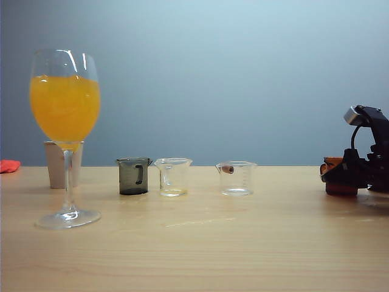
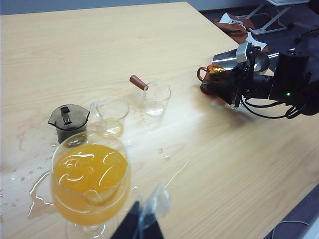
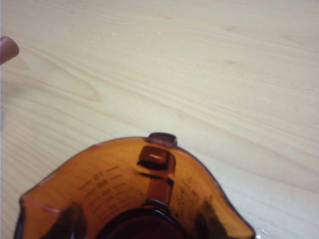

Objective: Pick up the fourth measuring cup from the left, pour the grenadine inside into the goblet, and finally put the measuring cup back in its original place.

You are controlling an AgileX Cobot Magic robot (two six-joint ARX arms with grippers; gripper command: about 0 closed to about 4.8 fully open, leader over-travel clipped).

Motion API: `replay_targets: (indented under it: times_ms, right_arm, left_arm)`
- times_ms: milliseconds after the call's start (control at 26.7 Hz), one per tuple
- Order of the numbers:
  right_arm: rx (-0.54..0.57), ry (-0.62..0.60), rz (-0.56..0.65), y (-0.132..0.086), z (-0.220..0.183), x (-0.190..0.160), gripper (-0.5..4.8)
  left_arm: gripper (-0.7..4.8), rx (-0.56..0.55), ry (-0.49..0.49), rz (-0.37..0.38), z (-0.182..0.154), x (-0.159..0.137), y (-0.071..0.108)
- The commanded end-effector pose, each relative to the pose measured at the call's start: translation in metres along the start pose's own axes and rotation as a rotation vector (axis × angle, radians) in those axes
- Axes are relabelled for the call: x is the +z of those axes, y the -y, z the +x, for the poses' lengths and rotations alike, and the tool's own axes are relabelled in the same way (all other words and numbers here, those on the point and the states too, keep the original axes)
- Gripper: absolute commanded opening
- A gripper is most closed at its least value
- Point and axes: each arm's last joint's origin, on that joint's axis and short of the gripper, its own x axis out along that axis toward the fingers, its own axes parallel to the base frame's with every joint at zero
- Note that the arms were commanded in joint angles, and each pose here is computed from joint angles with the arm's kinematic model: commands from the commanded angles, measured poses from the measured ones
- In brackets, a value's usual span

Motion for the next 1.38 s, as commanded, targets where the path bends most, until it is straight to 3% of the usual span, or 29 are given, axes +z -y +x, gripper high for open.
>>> replay_targets:
  times_ms: [37,262,486,598,897,1047,1159,1383]
  right_arm:
    - [-0.002,0.077,-0.008,0.0,-0.003,0.017,-0.05]
    - [-0.008,0.165,0.012,-0.004,-0.016,0.051,-0.05]
    - [-0.027,0.231,-0.016,-0.023,-0.028,0.088,-0.05]
    - [-0.006,0.263,-0.04,-0.051,-0.035,0.115,-0.05]
    - [0.083,0.288,-0.063,-0.104,-0.041,0.143,-0.05]
    - [0.144,0.235,-0.053,-0.126,-0.035,0.16,-0.05]
    - [0.174,0.201,-0.055,-0.148,-0.028,0.189,-0.05]
    - [0.239,0.258,-0.081,-0.176,-0.03,0.241,-0.05]
  left_arm:
    - [-0.05,-0.006,0.017,0.009,-0.001,0.002,0.001]
    - [-0.05,-0.003,0.018,0.009,-0.001,0.002,0.001]
    - [-0.05,-0.002,0.025,0.013,-0.001,0.003,0.001]
    - [-0.05,-0.001,0.063,-0.003,-0.001,0.007,0.001]
    - [-0.05,0.026,0.074,0.0,-0.001,0.008,0.0]
    - [-0.05,0.025,0.075,0.0,-0.001,0.008,0.0]
    - [-0.05,0.025,0.075,0.0,-0.001,0.008,0.0]
    - [-0.05,0.029,0.076,0.001,-0.001,0.008,0.0]
